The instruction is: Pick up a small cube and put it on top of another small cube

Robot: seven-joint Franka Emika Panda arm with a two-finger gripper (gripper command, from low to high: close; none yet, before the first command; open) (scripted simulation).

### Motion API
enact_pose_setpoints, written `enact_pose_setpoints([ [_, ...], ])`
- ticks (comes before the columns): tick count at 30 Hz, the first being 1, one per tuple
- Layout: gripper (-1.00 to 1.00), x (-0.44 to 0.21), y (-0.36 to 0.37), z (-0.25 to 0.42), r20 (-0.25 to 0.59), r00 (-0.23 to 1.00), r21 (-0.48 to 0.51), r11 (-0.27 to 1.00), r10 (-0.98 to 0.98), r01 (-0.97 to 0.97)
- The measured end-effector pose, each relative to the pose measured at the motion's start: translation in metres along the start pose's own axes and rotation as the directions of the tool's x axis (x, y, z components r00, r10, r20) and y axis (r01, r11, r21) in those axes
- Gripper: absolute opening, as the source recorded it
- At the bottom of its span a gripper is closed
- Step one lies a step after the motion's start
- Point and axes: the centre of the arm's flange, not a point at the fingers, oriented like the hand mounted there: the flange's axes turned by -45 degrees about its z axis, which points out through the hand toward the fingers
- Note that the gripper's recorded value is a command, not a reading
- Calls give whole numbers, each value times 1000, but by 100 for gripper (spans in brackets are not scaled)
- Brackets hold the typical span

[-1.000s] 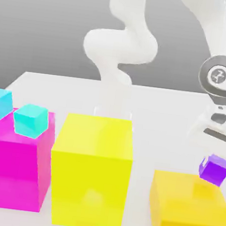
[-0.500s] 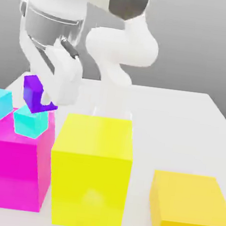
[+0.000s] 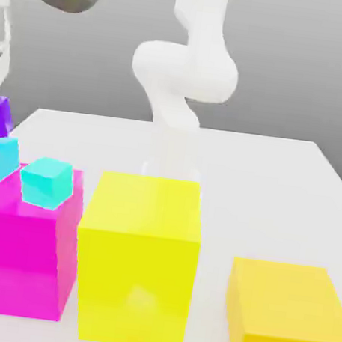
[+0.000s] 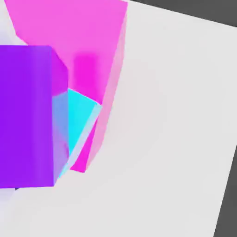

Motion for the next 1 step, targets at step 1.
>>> enact_pose_setpoints([
  [1, 100, 0, 0, 0, 0, 1000, 0, 1000, 0, 0],
])
